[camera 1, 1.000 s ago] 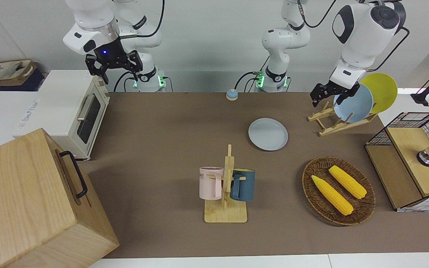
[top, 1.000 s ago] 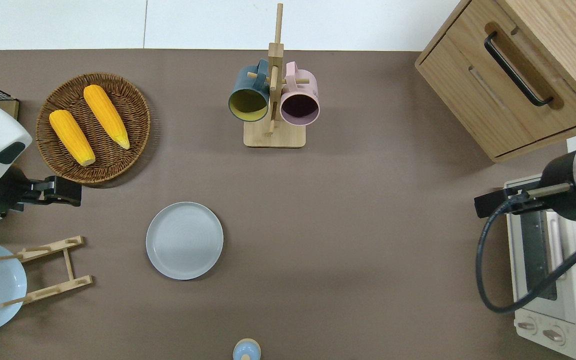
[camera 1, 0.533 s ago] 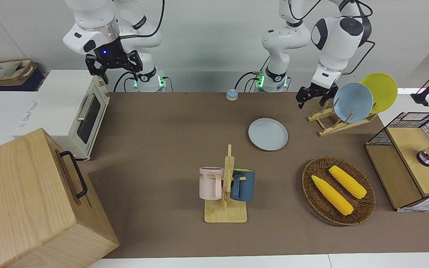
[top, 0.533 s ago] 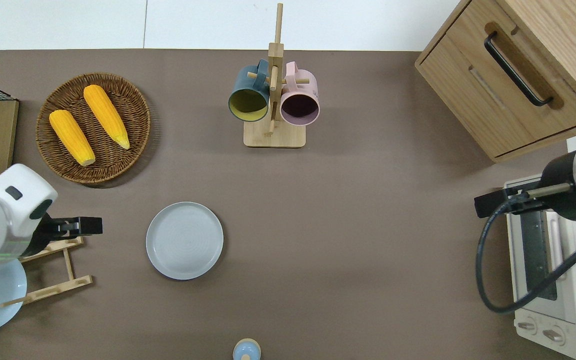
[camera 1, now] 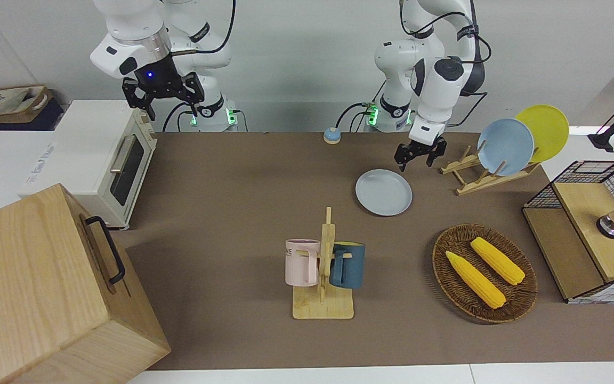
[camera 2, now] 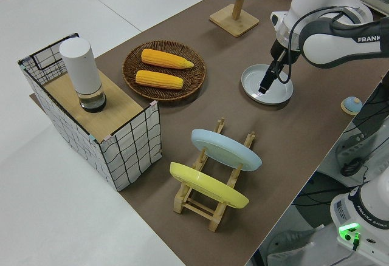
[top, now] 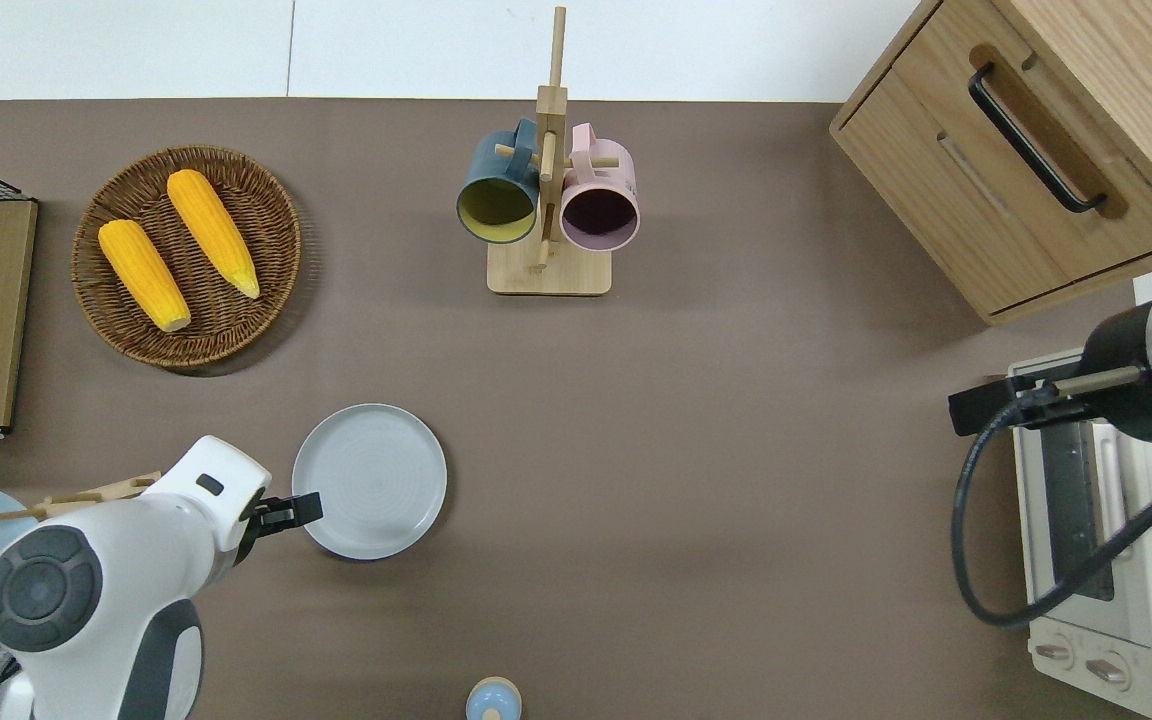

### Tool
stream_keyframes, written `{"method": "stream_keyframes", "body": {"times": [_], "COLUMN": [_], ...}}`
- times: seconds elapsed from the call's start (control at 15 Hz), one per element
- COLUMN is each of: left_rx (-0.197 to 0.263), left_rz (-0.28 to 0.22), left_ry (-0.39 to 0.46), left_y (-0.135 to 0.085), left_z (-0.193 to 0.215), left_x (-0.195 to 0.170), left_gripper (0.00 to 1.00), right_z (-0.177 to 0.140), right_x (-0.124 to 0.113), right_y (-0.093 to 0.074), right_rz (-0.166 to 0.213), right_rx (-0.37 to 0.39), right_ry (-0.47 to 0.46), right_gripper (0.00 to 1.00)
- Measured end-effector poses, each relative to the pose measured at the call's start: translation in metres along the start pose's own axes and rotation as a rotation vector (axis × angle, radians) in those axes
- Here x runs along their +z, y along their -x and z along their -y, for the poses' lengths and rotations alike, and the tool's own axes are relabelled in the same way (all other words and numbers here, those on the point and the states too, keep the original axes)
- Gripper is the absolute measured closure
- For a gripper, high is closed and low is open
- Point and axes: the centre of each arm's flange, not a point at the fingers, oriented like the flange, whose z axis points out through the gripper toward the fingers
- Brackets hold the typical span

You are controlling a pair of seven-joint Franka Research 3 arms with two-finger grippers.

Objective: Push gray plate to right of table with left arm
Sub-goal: 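Lower the left gripper beside the gray plate's edge nearest the robot, then push the gray plate with the left gripper toward the right arm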

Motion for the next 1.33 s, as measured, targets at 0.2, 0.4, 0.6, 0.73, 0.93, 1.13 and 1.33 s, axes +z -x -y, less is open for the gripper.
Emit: {"method": "stream_keyframes", "body": {"times": [0.2, 0.4, 0.6, 0.73, 0.93, 1.13, 1.33], "left_rx": [-0.004, -0.005, -0.012, -0.021, -0.050, -0.063, -0.063], "left_rz": [-0.006, 0.000, -0.002, -0.006, -0.003, -0.016, -0.019], "left_ry": [0.007, 0.021, 0.033, 0.040, 0.042, 0.044, 0.044], "left_y": [0.002, -0.001, -0.002, -0.002, -0.002, -0.003, -0.003], "left_z": [-0.002, -0.004, -0.005, -0.005, -0.006, -0.005, -0.005], "left_x": [0.021, 0.047, 0.066, 0.077, 0.081, 0.076, 0.074], "left_gripper": [0.00, 0.00, 0.00, 0.04, 0.58, 0.93, 0.96], "right_z": [0.000, 0.000, 0.000, 0.000, 0.000, 0.000, 0.000], "right_x": [0.000, 0.000, 0.000, 0.000, 0.000, 0.000, 0.000], "right_y": [0.000, 0.000, 0.000, 0.000, 0.000, 0.000, 0.000], "right_rz": [0.000, 0.000, 0.000, 0.000, 0.000, 0.000, 0.000], "right_rx": [0.000, 0.000, 0.000, 0.000, 0.000, 0.000, 0.000], "right_ry": [0.000, 0.000, 0.000, 0.000, 0.000, 0.000, 0.000], "right_gripper": [0.01, 0.01, 0.01, 0.01, 0.01, 0.01, 0.01]}}
